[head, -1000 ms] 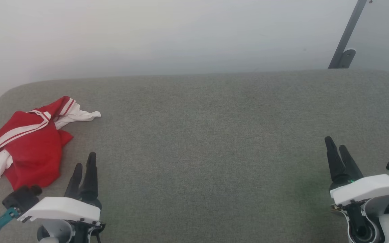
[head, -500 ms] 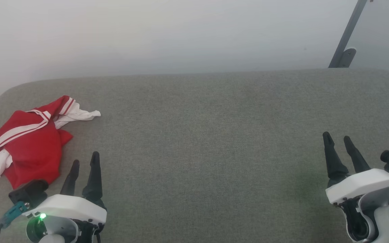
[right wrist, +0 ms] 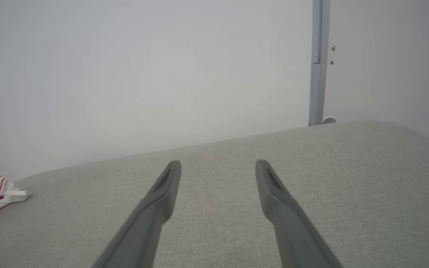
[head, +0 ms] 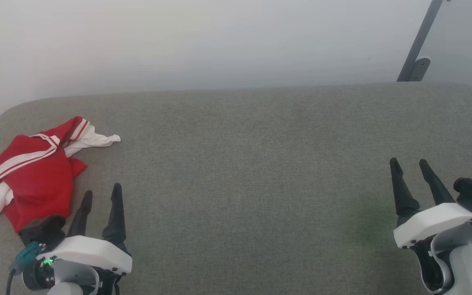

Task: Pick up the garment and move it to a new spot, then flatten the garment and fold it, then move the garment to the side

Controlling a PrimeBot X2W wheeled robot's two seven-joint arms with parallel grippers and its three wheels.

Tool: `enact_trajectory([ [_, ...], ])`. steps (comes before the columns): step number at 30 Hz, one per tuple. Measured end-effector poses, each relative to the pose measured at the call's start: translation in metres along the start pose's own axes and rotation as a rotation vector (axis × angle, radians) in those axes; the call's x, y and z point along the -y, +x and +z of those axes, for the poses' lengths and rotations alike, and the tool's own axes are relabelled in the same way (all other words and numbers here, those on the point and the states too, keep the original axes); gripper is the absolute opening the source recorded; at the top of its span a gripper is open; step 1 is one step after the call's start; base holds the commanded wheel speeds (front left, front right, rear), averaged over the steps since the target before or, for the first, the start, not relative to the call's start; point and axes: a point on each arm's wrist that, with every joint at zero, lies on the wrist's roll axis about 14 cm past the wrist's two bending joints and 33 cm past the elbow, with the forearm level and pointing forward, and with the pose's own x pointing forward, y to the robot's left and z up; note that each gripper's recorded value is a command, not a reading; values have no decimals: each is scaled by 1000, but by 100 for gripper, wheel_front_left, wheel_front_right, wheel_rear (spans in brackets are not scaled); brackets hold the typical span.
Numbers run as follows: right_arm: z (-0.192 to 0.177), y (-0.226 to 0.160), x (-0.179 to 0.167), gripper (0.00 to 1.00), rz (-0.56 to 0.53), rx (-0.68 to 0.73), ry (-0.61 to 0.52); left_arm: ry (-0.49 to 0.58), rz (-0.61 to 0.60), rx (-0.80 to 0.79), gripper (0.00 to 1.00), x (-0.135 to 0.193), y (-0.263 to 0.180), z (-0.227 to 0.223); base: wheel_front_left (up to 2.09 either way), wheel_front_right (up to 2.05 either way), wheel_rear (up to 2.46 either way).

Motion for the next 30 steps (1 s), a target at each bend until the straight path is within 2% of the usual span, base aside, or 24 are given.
enact_trajectory([
  [30,12,4,2,100,19,52,-237,235,-17,52,100,-4,-1,6,0,0,0],
])
